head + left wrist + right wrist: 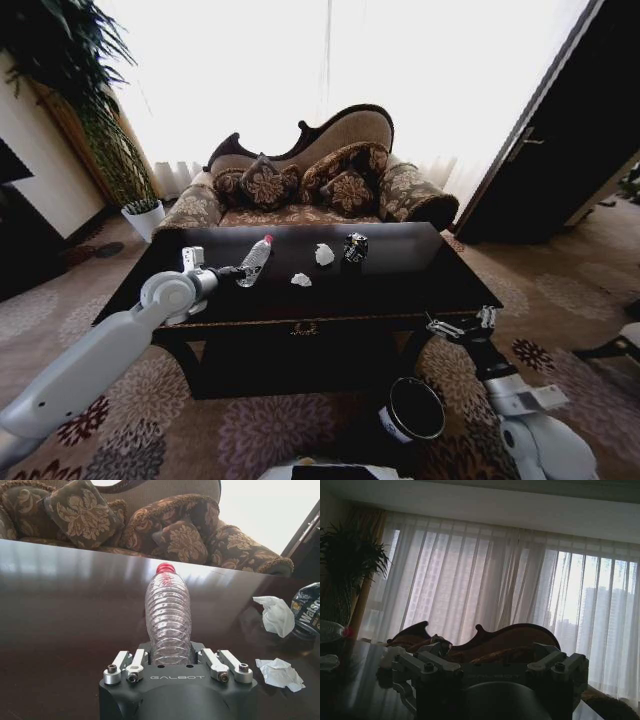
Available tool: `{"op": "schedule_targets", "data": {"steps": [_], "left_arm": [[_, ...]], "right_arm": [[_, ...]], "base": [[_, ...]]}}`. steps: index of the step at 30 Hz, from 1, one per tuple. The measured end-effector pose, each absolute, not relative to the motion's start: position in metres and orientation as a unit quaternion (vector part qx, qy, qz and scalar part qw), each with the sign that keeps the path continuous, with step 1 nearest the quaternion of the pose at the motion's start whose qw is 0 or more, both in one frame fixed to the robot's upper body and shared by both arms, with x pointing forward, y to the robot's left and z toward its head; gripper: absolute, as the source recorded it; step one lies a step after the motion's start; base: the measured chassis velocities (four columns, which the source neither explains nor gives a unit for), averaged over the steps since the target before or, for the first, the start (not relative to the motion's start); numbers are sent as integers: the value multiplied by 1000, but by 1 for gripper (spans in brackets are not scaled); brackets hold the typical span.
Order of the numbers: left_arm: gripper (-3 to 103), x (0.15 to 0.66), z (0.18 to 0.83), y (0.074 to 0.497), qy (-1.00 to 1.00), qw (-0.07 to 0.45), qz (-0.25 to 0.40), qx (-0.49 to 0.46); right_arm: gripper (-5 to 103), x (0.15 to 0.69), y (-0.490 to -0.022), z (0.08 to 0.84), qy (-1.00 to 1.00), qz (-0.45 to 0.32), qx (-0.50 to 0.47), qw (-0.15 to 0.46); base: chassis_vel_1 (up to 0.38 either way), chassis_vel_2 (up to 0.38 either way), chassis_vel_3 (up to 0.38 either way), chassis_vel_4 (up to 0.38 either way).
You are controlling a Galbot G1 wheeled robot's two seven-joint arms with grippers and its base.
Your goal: Move to the front of the table and place the trash on the table into the trash bin.
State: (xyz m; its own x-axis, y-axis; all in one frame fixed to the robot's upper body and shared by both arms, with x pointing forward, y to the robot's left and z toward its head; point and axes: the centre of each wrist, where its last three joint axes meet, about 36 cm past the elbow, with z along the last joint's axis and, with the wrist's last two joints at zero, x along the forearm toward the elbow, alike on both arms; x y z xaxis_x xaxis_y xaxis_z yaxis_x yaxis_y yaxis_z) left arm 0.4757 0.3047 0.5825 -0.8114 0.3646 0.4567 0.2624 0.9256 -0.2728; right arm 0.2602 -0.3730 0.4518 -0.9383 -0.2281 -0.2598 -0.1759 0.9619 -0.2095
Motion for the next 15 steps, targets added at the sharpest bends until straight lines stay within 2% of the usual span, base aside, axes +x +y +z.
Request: {"op": "schedule_targets", "data": {"steps": [4, 7, 8, 9, 10, 13, 15], "left_arm": [[34, 464, 588, 309, -956, 230, 90, -159], [34, 446, 603, 313, -974, 150, 66, -156], [34, 446, 603, 313, -974, 150, 66, -156], [34, 440, 609, 311, -978, 116, 62, -160], [34, 440, 609, 311, -978, 116, 62, -160], [34, 415, 619, 303, -979, -20, 1, -204], [34, 410, 620, 302, -975, -39, -12, -218]], "right_arm": [[100, 260, -373, 454, 980, -88, -104, 145], [100, 259, -372, 456, 980, -69, -109, 151], [100, 259, -372, 456, 980, -69, -109, 151], [100, 257, -370, 456, 980, -56, -115, 153], [100, 257, -370, 456, 980, -56, -115, 153], [100, 253, -353, 462, 974, 35, -150, 166], [100, 254, -348, 463, 971, 60, -160, 168]], "base": [[0, 0, 0, 0], [0, 0, 0, 0], [0, 0, 0, 0], [0, 0, 0, 0], [0, 0, 0, 0], [0, 0, 0, 0], [0, 0, 0, 0]]}}
